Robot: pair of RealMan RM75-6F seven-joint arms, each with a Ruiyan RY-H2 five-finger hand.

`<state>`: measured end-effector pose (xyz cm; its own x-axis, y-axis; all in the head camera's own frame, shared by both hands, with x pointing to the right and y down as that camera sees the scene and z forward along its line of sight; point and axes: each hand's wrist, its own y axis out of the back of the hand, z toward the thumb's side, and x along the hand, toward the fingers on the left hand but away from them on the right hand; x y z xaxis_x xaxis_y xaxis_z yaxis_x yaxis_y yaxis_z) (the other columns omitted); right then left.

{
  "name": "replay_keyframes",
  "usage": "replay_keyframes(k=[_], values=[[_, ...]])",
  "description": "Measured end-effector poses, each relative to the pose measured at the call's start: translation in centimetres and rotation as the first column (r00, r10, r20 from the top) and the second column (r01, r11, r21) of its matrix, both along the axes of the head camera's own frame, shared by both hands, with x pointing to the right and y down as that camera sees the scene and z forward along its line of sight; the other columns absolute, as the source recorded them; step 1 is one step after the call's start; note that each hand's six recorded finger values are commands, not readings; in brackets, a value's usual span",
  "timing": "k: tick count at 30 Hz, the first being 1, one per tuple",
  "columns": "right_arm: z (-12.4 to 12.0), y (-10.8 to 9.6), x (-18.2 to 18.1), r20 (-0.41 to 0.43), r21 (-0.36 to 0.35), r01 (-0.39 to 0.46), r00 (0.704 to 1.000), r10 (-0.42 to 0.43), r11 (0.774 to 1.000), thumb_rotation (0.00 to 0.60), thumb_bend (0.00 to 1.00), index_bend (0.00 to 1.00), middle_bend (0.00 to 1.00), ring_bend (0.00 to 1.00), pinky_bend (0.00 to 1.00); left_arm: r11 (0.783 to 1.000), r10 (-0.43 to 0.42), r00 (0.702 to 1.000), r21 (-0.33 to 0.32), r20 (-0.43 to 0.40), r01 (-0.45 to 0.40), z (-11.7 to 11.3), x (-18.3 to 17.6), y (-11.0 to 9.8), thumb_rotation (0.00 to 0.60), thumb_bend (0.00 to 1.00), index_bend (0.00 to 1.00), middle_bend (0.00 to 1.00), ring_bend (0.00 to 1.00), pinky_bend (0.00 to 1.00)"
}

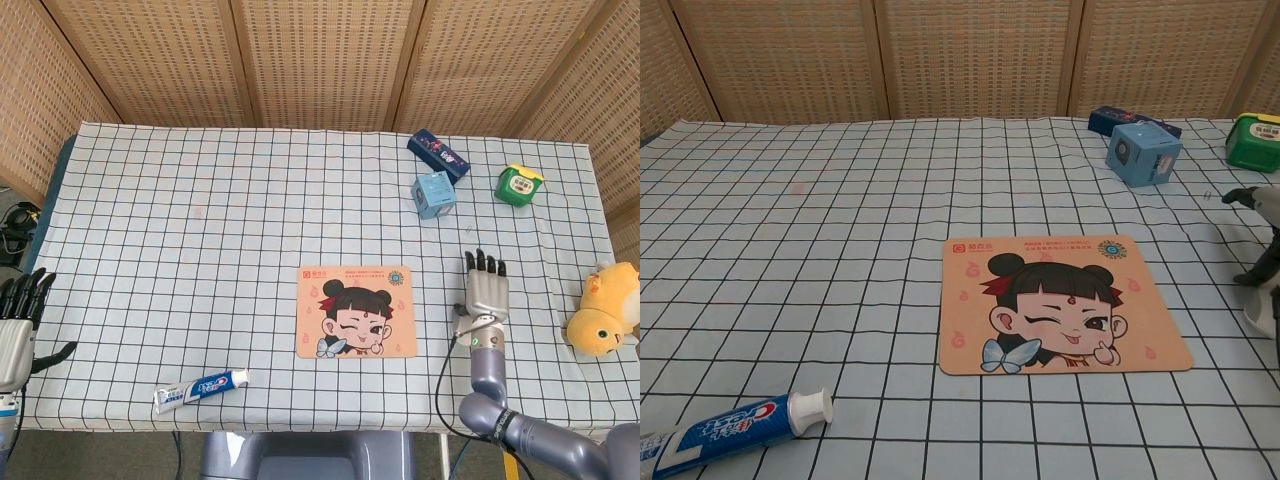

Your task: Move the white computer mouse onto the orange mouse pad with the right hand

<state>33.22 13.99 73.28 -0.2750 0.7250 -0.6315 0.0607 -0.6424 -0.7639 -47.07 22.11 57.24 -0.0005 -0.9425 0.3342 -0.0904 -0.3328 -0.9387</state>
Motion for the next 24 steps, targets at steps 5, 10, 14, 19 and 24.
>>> replay_keyframes(k=[5,10,14,19,24], values=[[-0.2,0.0,0.3,-0.009,0.000,-0.006,1.000,0.006,1.000,0.600,0.40,0.00,0.00,0.00,0.00,1.000,-0.001,1.000,0.000,-0.001,0.001,0.0,0.0,0.0,0.600,0.00,0.00,0.00,0.00,0.00],[-0.3,0.2,0.6,-0.025,-0.004,-0.010,1.000,0.010,1.000,0.600,0.41,0.00,0.00,0.00,0.00,1.000,0.001,1.000,0.002,-0.003,0.000,-0.1,0.0,0.0,0.600,0.00,0.00,0.00,0.00,0.00],[-0.5,0.2,0.4,-0.012,-0.002,-0.015,1.000,0.015,1.000,0.600,0.39,0.00,0.00,0.00,0.00,1.000,0.002,1.000,0.004,-0.005,-0.002,-0.2,0.0,0.0,0.600,0.00,0.00,0.00,0.00,0.00],[-1.5,-0.3,-0.4,0.034,0.045,0.011,0.999,-0.012,0.999,0.600,0.30,0.00,0.00,0.00,0.00,1.000,-0.001,1.000,0.004,-0.003,0.002,-0.1,-0.1,0.0,0.600,0.00,0.00,0.00,0.00,0.00],[-4.2,-1.1,-1.6,0.112,0.166,0.087,0.988,-0.106,0.982,0.600,0.25,0.05,0.00,0.00,0.00,1.000,-0.002,1.000,-0.001,0.002,0.002,0.0,-0.1,0.1,0.600,0.00,0.00,0.00,0.00,0.00]])
